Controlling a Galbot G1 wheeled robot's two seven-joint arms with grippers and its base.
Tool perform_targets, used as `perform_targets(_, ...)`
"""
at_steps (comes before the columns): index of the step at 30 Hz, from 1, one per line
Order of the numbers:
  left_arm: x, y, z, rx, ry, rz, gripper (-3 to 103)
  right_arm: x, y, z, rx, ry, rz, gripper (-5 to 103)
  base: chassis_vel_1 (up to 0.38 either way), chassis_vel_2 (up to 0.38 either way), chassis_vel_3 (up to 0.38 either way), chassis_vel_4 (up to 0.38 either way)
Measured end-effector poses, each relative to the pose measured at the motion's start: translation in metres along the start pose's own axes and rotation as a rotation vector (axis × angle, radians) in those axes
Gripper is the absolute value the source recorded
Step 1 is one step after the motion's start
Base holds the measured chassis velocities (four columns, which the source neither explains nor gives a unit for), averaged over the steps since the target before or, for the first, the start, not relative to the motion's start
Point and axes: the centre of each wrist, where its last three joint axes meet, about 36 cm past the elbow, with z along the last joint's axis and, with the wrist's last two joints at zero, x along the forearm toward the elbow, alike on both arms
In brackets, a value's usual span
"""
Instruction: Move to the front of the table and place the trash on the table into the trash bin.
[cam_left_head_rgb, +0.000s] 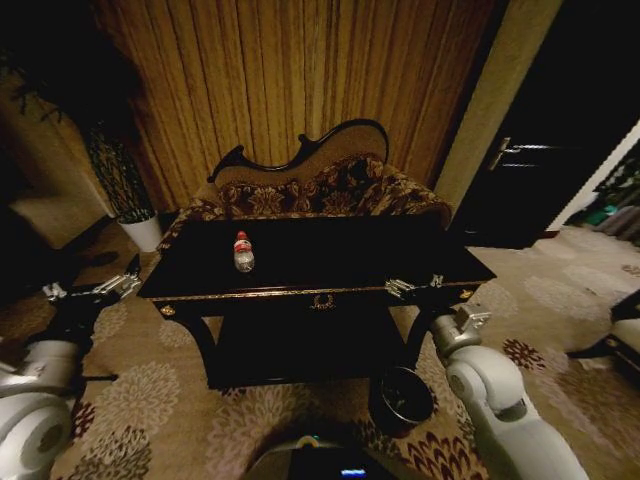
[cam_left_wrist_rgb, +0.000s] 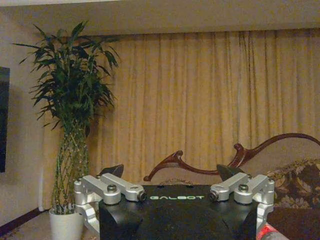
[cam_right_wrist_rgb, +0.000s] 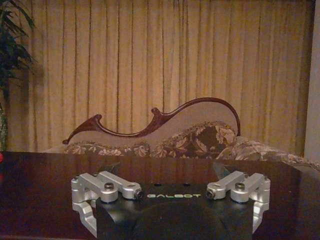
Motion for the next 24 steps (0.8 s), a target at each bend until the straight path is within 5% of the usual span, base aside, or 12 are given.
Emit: perform_targets(24, -0.0018, 0.0009, 0.0009, -0.002, 0.001, -0.016, 100, -0.0015, 0.0024, 0.0027, 0.001, 0.009, -0.008, 100, -0.077, 0.072, 0.077, -0.079)
